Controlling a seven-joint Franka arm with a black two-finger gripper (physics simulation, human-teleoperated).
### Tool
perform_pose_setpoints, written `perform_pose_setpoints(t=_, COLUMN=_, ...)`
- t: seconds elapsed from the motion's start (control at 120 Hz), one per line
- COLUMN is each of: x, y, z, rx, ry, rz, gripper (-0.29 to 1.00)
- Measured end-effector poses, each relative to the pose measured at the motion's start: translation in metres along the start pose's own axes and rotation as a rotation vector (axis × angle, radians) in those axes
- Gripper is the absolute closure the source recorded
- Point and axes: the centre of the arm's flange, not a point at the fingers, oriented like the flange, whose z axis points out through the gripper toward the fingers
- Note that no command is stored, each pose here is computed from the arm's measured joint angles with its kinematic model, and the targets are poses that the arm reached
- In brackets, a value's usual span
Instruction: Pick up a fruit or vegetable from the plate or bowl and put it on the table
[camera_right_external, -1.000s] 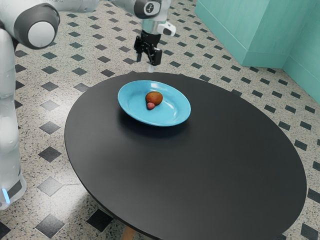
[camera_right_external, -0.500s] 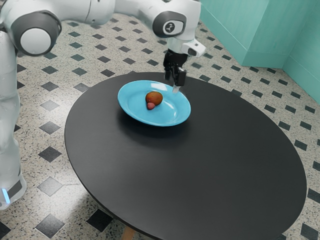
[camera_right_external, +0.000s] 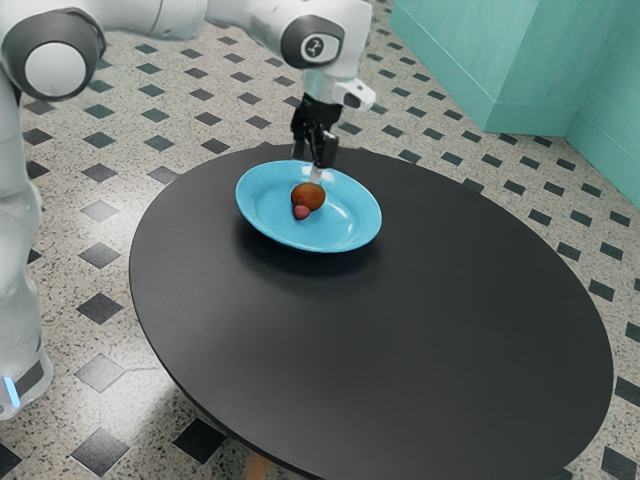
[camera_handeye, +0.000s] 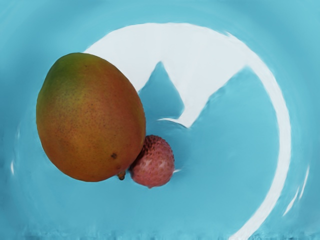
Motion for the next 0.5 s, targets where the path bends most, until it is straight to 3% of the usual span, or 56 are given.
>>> perform_pose_setpoints(t=0.5, x=-0.029, y=-0.076, z=0.008, rx=-0.004, ry=-0.039, rz=-0.121, gripper=0.0)
